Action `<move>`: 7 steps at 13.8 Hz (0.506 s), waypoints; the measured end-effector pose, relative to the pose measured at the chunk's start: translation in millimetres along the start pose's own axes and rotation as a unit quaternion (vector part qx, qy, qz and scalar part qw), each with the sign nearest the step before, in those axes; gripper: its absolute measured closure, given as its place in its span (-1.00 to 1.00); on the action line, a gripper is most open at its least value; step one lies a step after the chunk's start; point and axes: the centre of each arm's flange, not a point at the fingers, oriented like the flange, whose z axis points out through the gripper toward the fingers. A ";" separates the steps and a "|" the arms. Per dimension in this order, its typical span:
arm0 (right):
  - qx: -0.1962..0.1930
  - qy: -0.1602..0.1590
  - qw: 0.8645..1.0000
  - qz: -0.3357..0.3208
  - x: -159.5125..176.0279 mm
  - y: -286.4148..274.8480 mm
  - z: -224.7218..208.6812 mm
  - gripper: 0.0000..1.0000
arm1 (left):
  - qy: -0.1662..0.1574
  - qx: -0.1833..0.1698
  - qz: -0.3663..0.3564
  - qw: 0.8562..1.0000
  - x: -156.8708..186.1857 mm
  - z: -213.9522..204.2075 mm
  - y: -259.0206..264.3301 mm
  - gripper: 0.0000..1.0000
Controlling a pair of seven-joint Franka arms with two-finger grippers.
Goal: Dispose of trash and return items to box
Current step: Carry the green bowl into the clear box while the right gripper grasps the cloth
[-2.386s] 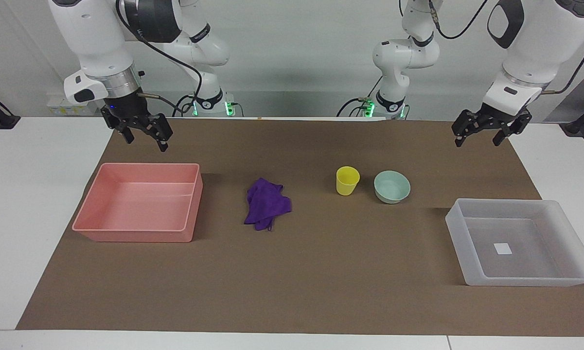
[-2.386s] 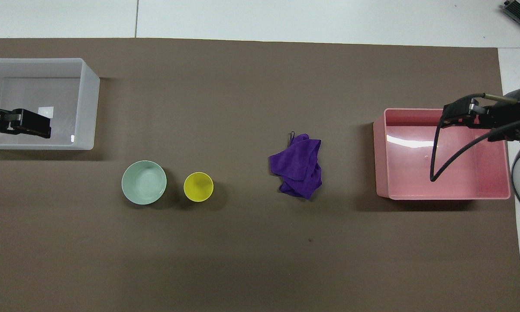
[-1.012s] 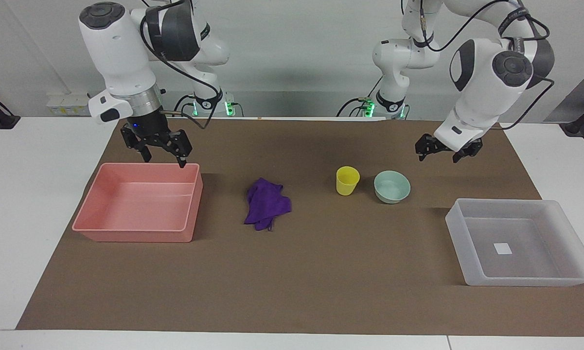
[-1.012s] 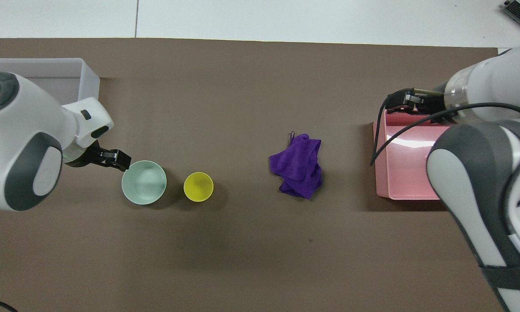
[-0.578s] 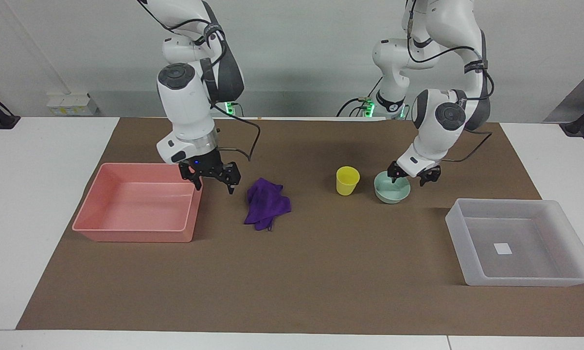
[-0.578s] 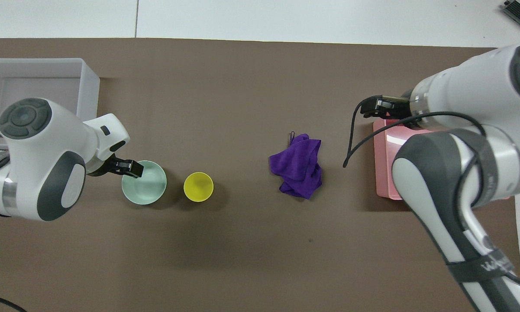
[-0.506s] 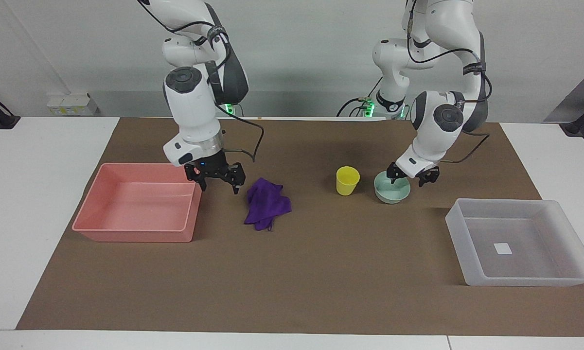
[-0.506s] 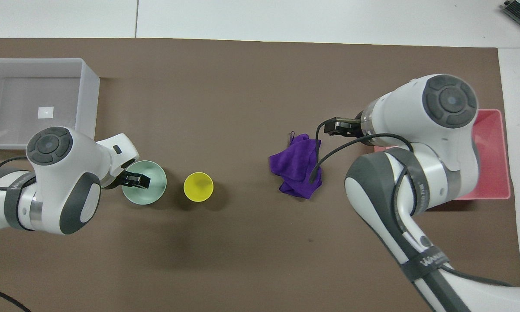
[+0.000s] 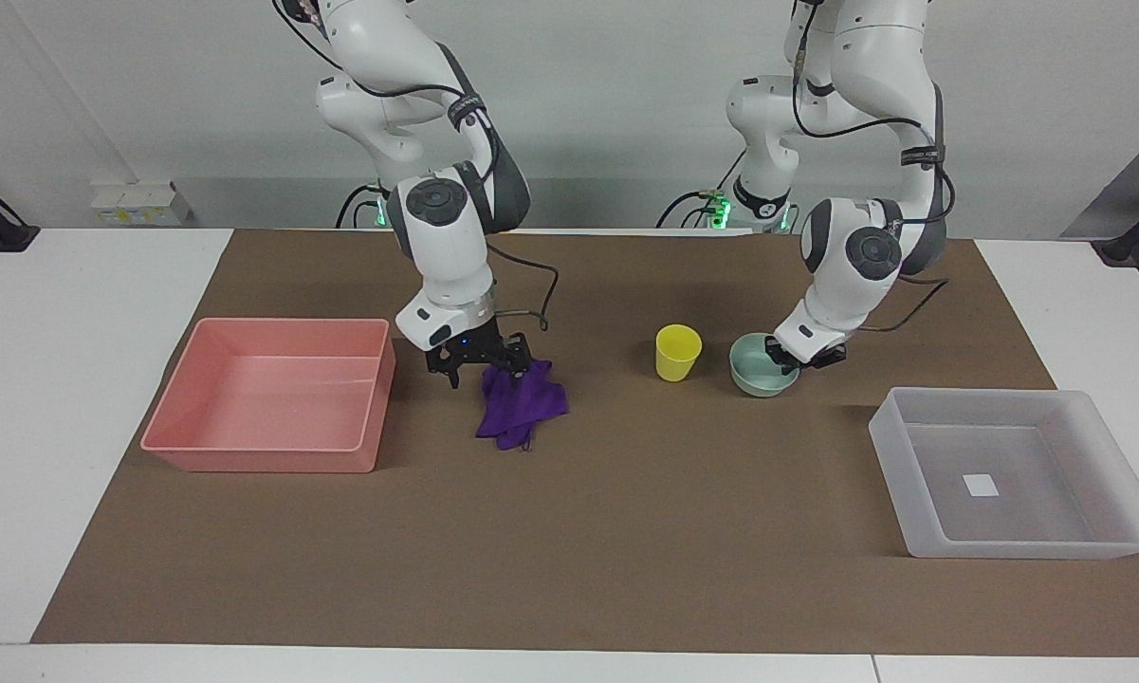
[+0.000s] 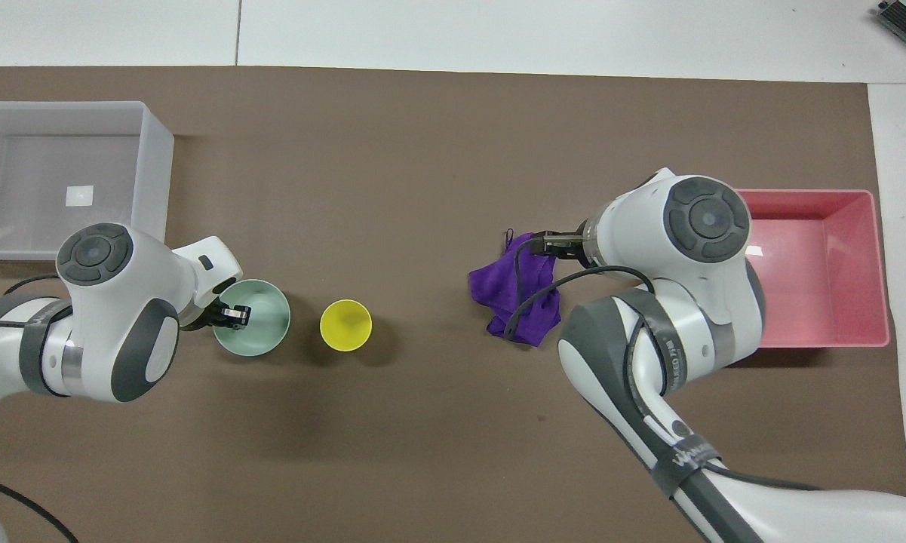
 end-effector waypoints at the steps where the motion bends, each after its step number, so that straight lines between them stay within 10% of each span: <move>1: 0.005 0.005 1.000 -0.003 -2.0 -3.2 14.2 -1.00 | 0.005 0.000 0.000 1.000 2.4 -5.1 -0.2 0.89; 7: -0.013 -0.004 0.999 -0.041 -23.4 -10.7 63.1 -0.99 | 0.033 0.002 0.003 0.999 32.3 -80.5 -9.8 0.93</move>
